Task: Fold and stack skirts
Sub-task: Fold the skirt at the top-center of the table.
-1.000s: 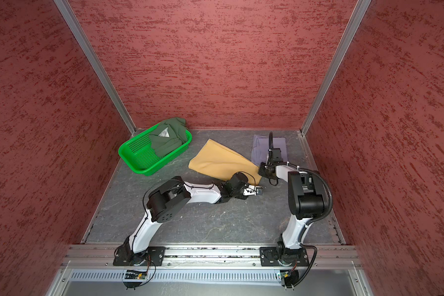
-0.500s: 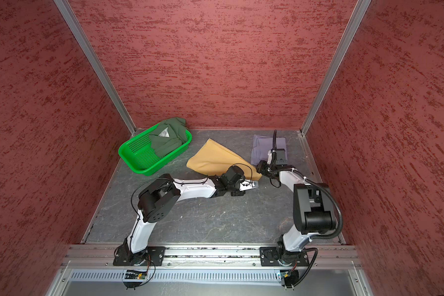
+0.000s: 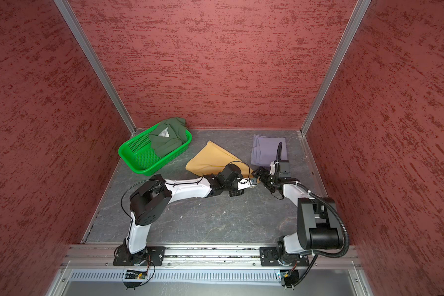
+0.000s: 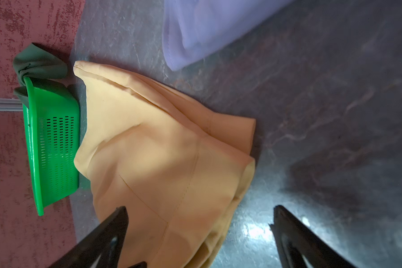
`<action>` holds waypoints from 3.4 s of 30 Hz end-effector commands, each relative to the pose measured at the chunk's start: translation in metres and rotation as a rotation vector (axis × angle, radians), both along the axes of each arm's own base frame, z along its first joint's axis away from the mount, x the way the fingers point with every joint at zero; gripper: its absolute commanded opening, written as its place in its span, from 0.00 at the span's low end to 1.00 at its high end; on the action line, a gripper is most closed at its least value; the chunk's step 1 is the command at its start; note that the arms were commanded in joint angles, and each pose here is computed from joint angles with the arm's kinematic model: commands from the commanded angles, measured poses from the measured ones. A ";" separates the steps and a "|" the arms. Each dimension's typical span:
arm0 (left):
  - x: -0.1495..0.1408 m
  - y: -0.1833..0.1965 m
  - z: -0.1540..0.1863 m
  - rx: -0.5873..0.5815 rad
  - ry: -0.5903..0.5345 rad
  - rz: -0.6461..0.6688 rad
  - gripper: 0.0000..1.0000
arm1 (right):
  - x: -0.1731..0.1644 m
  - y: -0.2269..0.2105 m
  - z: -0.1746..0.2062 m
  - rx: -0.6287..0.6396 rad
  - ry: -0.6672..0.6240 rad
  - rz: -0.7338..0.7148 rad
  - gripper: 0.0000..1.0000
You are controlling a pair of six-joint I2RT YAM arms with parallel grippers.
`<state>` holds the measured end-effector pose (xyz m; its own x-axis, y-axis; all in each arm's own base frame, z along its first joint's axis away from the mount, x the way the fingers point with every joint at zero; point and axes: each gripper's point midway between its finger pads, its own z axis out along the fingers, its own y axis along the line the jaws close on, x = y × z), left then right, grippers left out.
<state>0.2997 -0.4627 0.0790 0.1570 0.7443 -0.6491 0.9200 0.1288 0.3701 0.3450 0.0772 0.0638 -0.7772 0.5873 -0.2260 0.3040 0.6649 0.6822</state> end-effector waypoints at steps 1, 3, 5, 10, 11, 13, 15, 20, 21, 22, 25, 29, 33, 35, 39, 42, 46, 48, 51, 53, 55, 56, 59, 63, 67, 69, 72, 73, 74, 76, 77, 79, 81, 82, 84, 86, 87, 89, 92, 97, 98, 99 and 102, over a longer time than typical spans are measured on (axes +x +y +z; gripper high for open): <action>-0.006 -0.004 0.013 -0.024 -0.009 -0.009 0.02 | 0.002 0.008 0.006 0.098 -0.001 -0.028 0.93; -0.007 -0.005 0.014 -0.026 -0.011 -0.012 0.02 | -0.002 0.010 -0.004 0.118 0.028 -0.029 0.92; -0.009 -0.005 0.016 -0.026 -0.012 -0.016 0.02 | -0.005 0.011 -0.008 0.137 0.041 -0.040 0.90; -0.011 -0.008 0.022 -0.041 -0.017 -0.017 0.02 | -0.009 0.014 -0.009 0.181 0.052 -0.066 0.84; -0.011 -0.009 0.023 -0.044 -0.015 -0.015 0.02 | -0.010 0.014 -0.009 0.191 0.054 -0.070 0.83; -0.012 -0.010 0.024 -0.051 -0.012 -0.014 0.02 | -0.011 0.015 -0.010 0.201 0.057 -0.074 0.78; -0.014 -0.012 0.024 -0.058 -0.006 -0.015 0.02 | -0.012 0.015 -0.012 0.209 0.062 -0.085 0.71; -0.018 -0.015 0.027 -0.076 0.010 -0.013 0.02 | -0.014 0.016 -0.014 0.223 0.058 -0.090 0.58; -0.018 -0.015 0.028 -0.080 0.015 -0.015 0.02 | -0.013 0.016 -0.013 0.226 0.055 -0.090 0.56; -0.019 -0.016 0.028 -0.084 0.022 -0.015 0.02 | -0.013 0.016 -0.013 0.230 0.051 -0.092 0.53; -0.021 -0.016 0.029 -0.091 0.033 -0.014 0.02 | -0.011 0.016 -0.012 0.230 0.046 -0.096 0.38; -0.021 -0.013 0.027 -0.097 0.055 0.017 0.24 | -0.010 0.012 -0.017 0.198 0.053 -0.096 0.11; -0.027 -0.007 0.047 -0.147 0.127 0.039 0.47 | -0.011 0.007 -0.024 0.131 0.072 -0.078 0.00; -0.028 -0.002 0.066 -0.207 0.163 0.049 0.51 | -0.013 0.003 -0.028 0.087 0.082 -0.071 0.00; 0.000 0.023 0.089 -0.337 0.200 0.203 0.53 | -0.014 -0.005 -0.027 -0.004 0.082 -0.045 0.00; 0.035 0.048 0.067 -0.349 0.261 0.414 0.46 | -0.016 -0.010 -0.025 -0.064 0.076 -0.034 0.00; 0.052 0.062 0.022 -0.295 0.398 0.580 0.14 | -0.020 -0.012 -0.026 -0.122 0.086 -0.026 0.00; 0.045 0.056 0.003 -0.274 0.420 0.586 0.10 | -0.020 -0.011 -0.026 -0.144 0.089 -0.017 0.00; 0.034 0.047 -0.022 -0.224 0.395 0.587 0.08 | -0.018 -0.010 -0.018 -0.173 0.069 -0.010 0.00; 0.027 0.044 -0.037 -0.179 0.390 0.598 0.03 | -0.018 -0.010 -0.013 -0.191 0.058 -0.007 0.00; 0.023 0.042 -0.050 -0.145 0.401 0.606 0.00 | -0.018 -0.011 -0.008 -0.206 0.049 -0.006 0.00; 0.020 0.041 -0.058 -0.125 0.405 0.611 0.00 | -0.018 -0.012 -0.005 -0.214 0.048 -0.008 0.00; 0.012 0.040 -0.074 -0.083 0.420 0.620 0.00 | -0.017 -0.014 0.009 -0.243 0.029 -0.003 0.00; 0.003 0.039 -0.081 -0.081 0.468 0.633 0.00 | -0.015 -0.016 0.026 -0.297 0.011 0.025 0.00; 0.008 0.043 -0.064 -0.146 0.500 0.673 0.00 | -0.014 -0.026 0.034 -0.400 0.016 0.038 0.00; 0.015 0.050 -0.052 -0.185 0.512 0.697 0.00 | -0.013 -0.034 0.035 -0.459 0.028 0.037 0.00; 0.030 0.068 -0.034 -0.242 0.524 0.744 0.00 | -0.009 -0.046 0.039 -0.542 0.040 0.036 0.00; 0.035 0.076 -0.030 -0.256 0.523 0.761 0.00 | -0.008 -0.050 0.041 -0.568 0.042 0.037 0.00; 0.040 0.085 -0.027 -0.267 0.519 0.781 0.00 | -0.007 -0.053 0.043 -0.591 0.043 0.034 0.00; 0.046 0.102 -0.028 -0.269 0.515 0.815 0.00 | -0.003 -0.057 0.048 -0.620 0.038 0.032 0.00; 0.048 0.111 -0.031 -0.261 0.510 0.834 0.00 | -0.001 -0.059 0.050 -0.634 0.037 0.034 0.00; 0.048 0.126 -0.039 -0.228 0.494 0.859 0.00 | 0.004 -0.061 0.056 -0.659 0.029 0.038 0.00; 0.047 0.142 -0.048 -0.187 0.475 0.895 0.00 | 0.008 -0.065 0.062 -0.688 0.024 0.035 0.00; 0.046 0.151 -0.054 -0.165 0.469 0.914 0.00 | 0.010 -0.067 0.065 -0.701 0.024 0.037 0.00; 0.045 0.163 -0.061 -0.145 0.468 0.941 0.00 | 0.013 -0.070 0.071 -0.724 0.023 0.037 0.00; 0.043 0.172 -0.064 -0.135 0.462 0.957 0.00 | 0.016 -0.070 0.074 -0.742 0.024 0.049 0.00; 0.041 0.174 -0.066 -0.126 0.459 0.959 0.00 | 0.018 -0.071 0.076 -0.754 0.028 0.053 0.00; 0.036 0.174 -0.070 -0.115 0.465 0.959 0.00 | 0.020 -0.070 0.083 -0.772 0.023 0.062 0.00; 0.028 0.170 -0.077 -0.096 0.462 0.954 0.00 | 0.028 -0.057 0.082 -0.757 0.028 0.102 0.00; 0.026 0.161 -0.084 -0.097 0.474 0.950 0.00 | 0.041 -0.016 0.097 -0.628 -0.046 0.160 0.00; 0.026 0.159 -0.083 -0.104 0.477 0.947 0.00 | 0.043 -0.008 0.099 -0.604 -0.059 0.171 0.00; 0.026 0.158 -0.083 -0.109 0.478 0.945 0.00 | 0.045 0.000 0.103 -0.578 -0.076 0.178 0.00; 0.028 0.154 -0.081 -0.120 0.480 0.936 0.00 | 0.049 0.024 0.114 -0.506 -0.121 0.199 0.00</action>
